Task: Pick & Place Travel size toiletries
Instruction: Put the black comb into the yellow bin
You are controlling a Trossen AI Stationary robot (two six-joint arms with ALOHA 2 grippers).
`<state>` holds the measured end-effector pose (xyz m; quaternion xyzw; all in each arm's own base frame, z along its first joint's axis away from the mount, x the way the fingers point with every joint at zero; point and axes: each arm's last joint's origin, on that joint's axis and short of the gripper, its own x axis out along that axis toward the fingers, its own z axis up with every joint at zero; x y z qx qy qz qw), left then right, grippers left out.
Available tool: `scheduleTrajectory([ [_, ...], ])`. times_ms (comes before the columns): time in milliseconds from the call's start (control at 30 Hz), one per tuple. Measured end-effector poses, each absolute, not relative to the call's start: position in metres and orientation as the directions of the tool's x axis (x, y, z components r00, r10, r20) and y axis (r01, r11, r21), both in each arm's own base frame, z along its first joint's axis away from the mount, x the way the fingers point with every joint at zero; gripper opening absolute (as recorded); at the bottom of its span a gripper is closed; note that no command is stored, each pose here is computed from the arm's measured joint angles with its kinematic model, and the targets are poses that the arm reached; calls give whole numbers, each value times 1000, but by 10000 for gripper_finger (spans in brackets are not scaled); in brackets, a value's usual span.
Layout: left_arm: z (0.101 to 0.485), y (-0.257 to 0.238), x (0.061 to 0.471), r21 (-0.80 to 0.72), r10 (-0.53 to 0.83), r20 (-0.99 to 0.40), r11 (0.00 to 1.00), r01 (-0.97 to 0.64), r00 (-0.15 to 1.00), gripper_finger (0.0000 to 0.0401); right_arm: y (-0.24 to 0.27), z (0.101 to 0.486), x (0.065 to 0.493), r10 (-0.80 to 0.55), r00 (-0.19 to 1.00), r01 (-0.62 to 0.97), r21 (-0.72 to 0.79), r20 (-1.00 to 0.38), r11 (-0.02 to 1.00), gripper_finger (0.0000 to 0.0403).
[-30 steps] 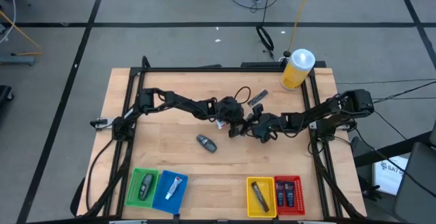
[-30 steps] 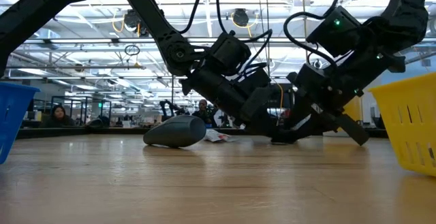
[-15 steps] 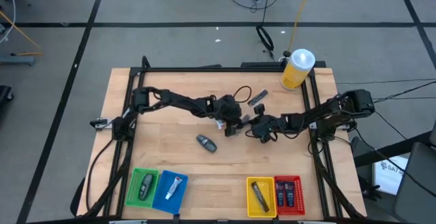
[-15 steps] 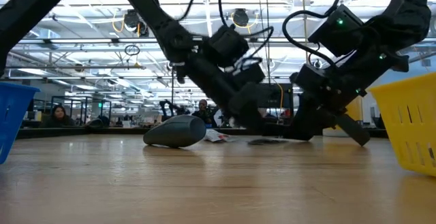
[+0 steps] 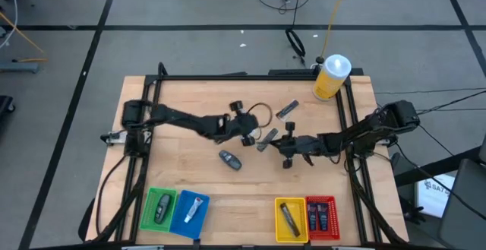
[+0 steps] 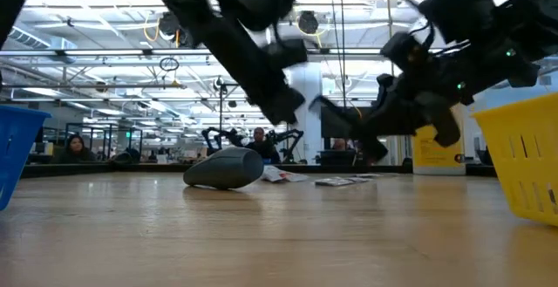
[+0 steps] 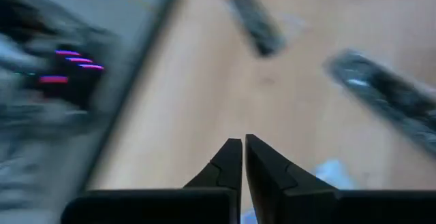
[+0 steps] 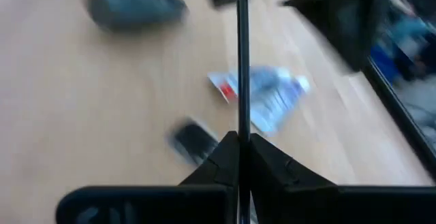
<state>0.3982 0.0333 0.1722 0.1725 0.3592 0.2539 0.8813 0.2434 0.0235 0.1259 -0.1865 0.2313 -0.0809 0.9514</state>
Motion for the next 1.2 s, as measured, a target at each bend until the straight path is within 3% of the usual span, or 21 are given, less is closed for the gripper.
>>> scheduleTrajectory([
  [133,197,4,371,522,656,-402,738,-429,639,3,27,130,238,-88,957,6,-283,-275,959,9],
  [267,216,-22,344,387,573,-326,807,-447,752,11,28,131,230,-14,979,-29,-208,-203,978,9],
  [400,225,-42,330,283,411,-286,899,-333,866,28,36,133,227,116,974,-145,-143,-192,979,9],
  [567,220,-59,329,219,332,-296,936,-275,895,36,58,164,225,340,938,-340,13,-66,940,9],
  [667,210,-65,331,182,313,-327,947,-266,892,36,75,181,224,393,916,-376,167,-83,911,9],
  [767,198,-71,334,157,310,-352,950,-270,883,37,99,197,226,387,896,-296,356,-217,886,9],
  [900,179,-76,340,120,314,-375,950,-290,872,37,133,223,232,357,850,-61,601,-387,797,9],
  [1067,160,-80,348,123,310,-366,951,-285,877,37,173,220,232,399,731,273,774,-553,572,9],
  [1200,155,-81,352,165,315,-343,948,-274,885,37,202,207,224,485,640,485,803,-596,346,9],
])
